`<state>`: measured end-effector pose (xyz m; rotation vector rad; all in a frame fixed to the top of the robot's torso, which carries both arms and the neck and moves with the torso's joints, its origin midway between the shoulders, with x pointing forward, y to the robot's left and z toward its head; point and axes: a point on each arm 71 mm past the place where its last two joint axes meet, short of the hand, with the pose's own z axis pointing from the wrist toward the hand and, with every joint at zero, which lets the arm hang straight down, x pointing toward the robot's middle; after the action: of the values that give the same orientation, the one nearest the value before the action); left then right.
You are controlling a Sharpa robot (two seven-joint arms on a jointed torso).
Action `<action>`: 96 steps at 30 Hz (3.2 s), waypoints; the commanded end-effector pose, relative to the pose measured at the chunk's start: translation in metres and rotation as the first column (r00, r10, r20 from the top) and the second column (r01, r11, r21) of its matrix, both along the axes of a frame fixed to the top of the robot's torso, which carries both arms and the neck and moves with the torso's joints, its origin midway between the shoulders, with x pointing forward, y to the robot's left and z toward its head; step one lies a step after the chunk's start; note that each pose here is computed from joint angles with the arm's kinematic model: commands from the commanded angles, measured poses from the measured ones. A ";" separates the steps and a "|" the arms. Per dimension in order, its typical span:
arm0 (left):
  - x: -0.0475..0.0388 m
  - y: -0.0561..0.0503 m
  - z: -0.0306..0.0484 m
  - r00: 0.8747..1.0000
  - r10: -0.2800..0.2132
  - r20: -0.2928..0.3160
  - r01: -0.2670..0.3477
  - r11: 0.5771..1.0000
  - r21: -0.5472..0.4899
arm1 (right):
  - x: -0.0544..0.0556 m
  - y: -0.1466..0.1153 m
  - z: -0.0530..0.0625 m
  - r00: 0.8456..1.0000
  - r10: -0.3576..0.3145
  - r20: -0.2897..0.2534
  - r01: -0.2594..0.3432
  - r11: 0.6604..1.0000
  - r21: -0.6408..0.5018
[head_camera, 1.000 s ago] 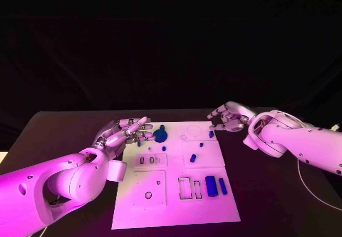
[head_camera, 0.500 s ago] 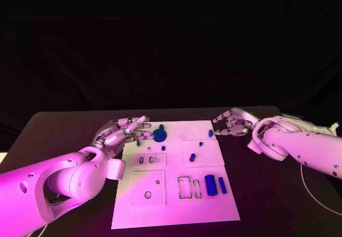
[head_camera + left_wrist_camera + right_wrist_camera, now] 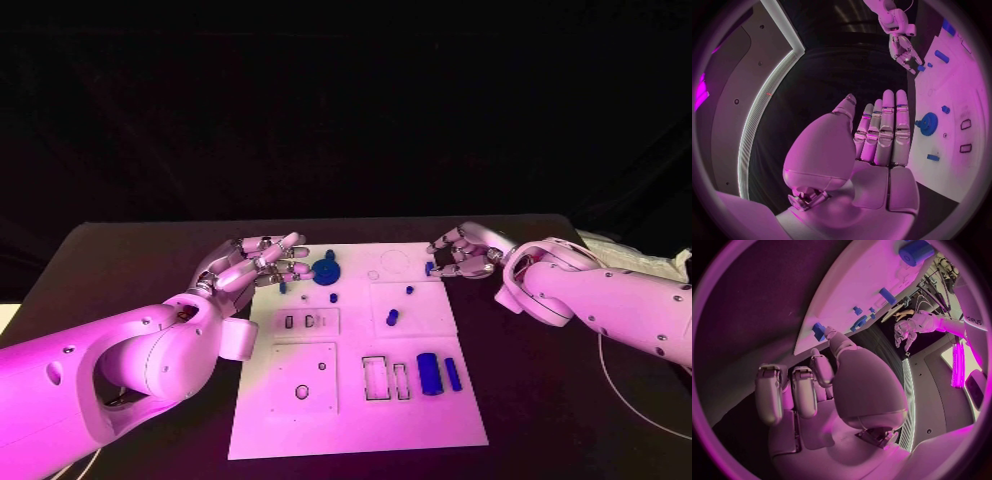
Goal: Assemble the parts on the task board
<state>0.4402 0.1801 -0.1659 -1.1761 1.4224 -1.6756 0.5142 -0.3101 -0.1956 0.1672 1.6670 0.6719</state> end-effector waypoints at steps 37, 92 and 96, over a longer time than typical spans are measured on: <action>0.0005 -0.001 0.0011 1.000 -0.015 0.008 0.015 1.000 -0.014 | 0.003 0.005 -0.013 1.000 0.021 -0.016 -0.022 0.998 -0.055; 0.0141 0.022 -0.0041 0.998 0.063 0.006 -0.063 0.998 0.008 | -0.068 0.208 -0.007 0.978 0.207 -0.004 -0.206 0.972 -0.114; 0.0136 0.022 -0.0040 0.998 0.062 0.003 -0.062 0.998 0.006 | -0.067 0.214 -0.012 0.979 0.203 -0.005 -0.202 0.972 -0.120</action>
<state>0.4542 0.2031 -0.1716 -1.2019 1.3836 -1.6076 0.4462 -0.0964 -0.2068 -0.0639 1.7379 0.7720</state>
